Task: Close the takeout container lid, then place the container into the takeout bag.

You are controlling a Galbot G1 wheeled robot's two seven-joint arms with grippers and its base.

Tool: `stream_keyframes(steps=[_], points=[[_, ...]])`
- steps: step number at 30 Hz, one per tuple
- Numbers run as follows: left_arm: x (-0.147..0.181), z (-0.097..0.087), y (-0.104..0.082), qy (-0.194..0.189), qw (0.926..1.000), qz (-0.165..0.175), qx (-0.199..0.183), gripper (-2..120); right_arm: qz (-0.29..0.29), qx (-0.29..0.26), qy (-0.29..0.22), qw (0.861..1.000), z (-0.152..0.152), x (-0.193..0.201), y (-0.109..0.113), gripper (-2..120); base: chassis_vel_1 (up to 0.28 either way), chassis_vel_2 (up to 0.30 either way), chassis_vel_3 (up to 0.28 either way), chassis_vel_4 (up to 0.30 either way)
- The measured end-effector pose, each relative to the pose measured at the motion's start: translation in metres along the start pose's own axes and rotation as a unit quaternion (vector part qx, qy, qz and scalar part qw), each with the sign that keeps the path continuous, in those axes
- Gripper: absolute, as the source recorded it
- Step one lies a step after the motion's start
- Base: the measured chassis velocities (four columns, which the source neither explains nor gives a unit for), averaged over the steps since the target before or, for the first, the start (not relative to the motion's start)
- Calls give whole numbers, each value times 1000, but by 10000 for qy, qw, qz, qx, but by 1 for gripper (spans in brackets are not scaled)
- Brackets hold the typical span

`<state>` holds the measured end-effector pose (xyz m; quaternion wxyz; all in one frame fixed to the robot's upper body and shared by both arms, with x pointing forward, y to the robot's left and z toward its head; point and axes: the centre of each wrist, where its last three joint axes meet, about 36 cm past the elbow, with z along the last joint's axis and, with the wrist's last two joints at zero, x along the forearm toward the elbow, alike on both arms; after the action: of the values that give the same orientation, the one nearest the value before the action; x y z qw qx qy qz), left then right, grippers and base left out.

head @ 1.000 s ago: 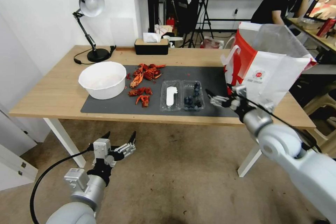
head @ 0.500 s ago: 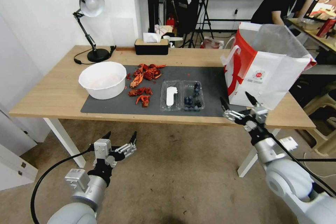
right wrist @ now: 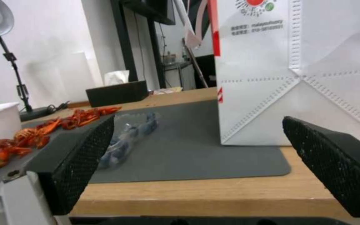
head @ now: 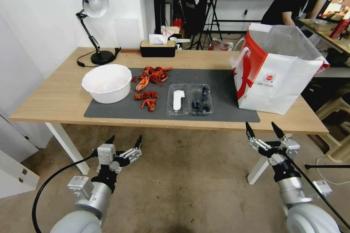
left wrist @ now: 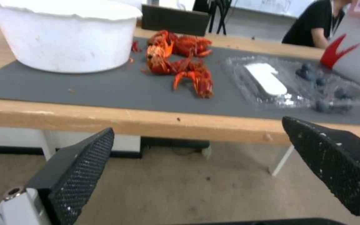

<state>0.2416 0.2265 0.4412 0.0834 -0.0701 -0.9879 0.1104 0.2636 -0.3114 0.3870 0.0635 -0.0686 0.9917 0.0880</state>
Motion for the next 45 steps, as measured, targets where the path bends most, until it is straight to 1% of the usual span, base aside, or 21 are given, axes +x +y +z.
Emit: stream_keyframes(steps=[5,7,9,11,12,13,15,16,19,20,21,23,24,25,27,29,31,33,38,40,45], points=[[-4,6,-1,-545,9976,-311,294,100,-205,-35,-9,9998,0,-14,6,100,0,0,0,0],[-9,3,-3,-814,9941,-445,570,100,-327,-20,17,9995,0,-24,7,100,0,0,0,0],[-11,3,-4,-838,9932,-430,681,100,-351,-10,33,9994,0,-25,6,100,0,0,0,0],[-19,-2,-12,-784,9897,-373,1140,100,-380,17,84,9992,0,-26,5,100,0,0,0,0],[-19,-2,-12,-784,9897,-373,1140,100,-380,17,84,9992,0,-26,5,100,0,0,0,0],[-22,-5,-17,-701,9876,-369,1358,100,-385,24,97,9992,0,-26,5,100,0,0,0,0],[-29,-17,-27,-489,9791,-350,1944,100,-388,39,103,9992,-1,-27,3,100,0,0,0,0],[-29,-17,-27,-489,9791,-350,1944,100,-388,39,103,9992,-1,-27,3,100,0,0,0,0],[-47,-36,-42,-203,9591,-237,2815,100,-424,69,117,9990,-3,-27,2,100,0,0,0,0],[-47,-36,-42,-203,9591,-237,2815,100,-424,69,117,9990,-3,-27,2,100,0,0,0,0],[-53,-41,-45,-158,9532,-173,3013,100,-435,73,123,9990,-3,-27,2,100,0,0,0,0],[-57,-43,-47,-103,9499,-160,3120,100,-442,77,122,9989,-4,-27,3,100,0,0,0,0],[-64,-48,-51,44,9443,-149,3288,100,-455,94,130,9988,-4,-27,3,100,0,0,0,0],[-64,-48,-51,44,9443,-149,3288,100,-455,94,130,9988,-4,-27,3,100,0,0,0,0],[-70,-57,-57,261,9354,-170,3522,100,-467,126,144,9987,-5,-26,4,100,0,0,0,0],[-71,-58,-58,277,9348,-172,3537,100,-467,129,146,9987,-5,-25,5,100,0,0,0,0],[-75,-72,-59,497,9268,-213,3717,100,-456,164,170,9987,-5,-20,9,100,0,0,0,0],[-78,-81,-60,671,9247,-227,3741,100,-436,177,176,9987,-4,-18,12,100,0,0,0,0],[-80,-87,-62,826,9282,-166,3624,100,-420,192,176,9988,-4,-17,13,100,0,0,0,0],[-82,-90,-64,947,9331,-71,3469,100,-404,204,173,9988,-3,-17,15,100,0,0,0,0],[-95,-82,-70,1093,9340,4,3403,100,-382,213,169,9989,-1,-18,14,100,0,0,0,0]])
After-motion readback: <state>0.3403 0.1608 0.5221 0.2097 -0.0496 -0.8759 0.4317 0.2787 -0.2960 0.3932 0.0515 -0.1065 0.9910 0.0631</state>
